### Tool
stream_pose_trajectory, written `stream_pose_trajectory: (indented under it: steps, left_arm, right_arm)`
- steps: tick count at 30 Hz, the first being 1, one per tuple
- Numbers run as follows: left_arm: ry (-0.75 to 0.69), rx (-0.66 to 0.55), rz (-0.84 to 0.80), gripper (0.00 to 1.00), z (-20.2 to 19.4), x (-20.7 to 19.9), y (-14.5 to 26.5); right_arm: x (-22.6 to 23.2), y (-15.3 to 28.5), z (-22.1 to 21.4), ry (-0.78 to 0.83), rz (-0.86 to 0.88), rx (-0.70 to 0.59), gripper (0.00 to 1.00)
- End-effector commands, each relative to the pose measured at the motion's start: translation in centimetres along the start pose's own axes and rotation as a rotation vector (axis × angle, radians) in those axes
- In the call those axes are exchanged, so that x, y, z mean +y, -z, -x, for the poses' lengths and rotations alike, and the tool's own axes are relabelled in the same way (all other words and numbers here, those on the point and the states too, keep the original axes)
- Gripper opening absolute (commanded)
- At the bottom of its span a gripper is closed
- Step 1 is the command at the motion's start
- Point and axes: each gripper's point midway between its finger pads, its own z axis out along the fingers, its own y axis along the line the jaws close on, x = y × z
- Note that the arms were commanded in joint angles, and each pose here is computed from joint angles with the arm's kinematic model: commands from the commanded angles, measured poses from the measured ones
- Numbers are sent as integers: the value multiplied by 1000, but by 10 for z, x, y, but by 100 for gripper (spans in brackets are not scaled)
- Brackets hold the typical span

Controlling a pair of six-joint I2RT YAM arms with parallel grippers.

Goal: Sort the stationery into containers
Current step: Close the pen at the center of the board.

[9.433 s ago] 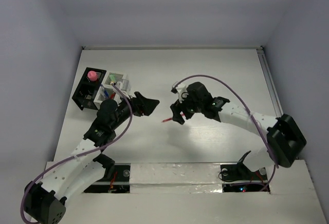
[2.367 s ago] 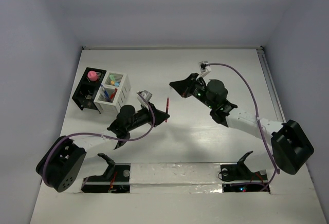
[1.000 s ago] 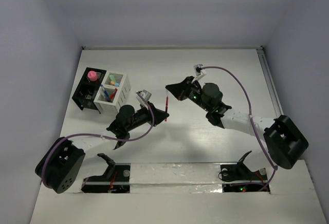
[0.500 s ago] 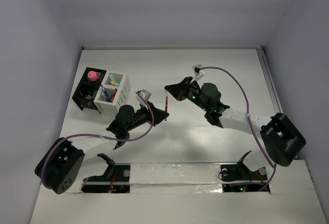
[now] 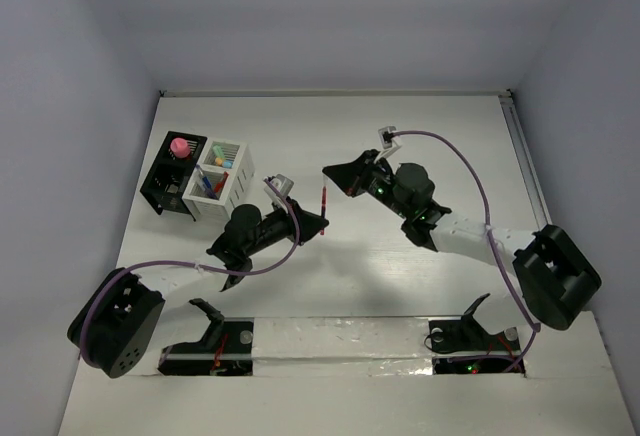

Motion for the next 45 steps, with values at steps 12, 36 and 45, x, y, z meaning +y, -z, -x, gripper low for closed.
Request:
stream_pose_trajectory:
  steps: [12,36,45]
  left_arm:
    - [-44,-92,-69,0,30,-21,-2]
    - [17,-217,-160,0,92,-70,12]
    - [3,-251,-209,0,123,-97,19]
  right_arm:
    - [16,1,1,-10,69,-35,0]
    - [16,52,-84,90,70,196,0]
    - [19,93,-145,52,59,481,0]
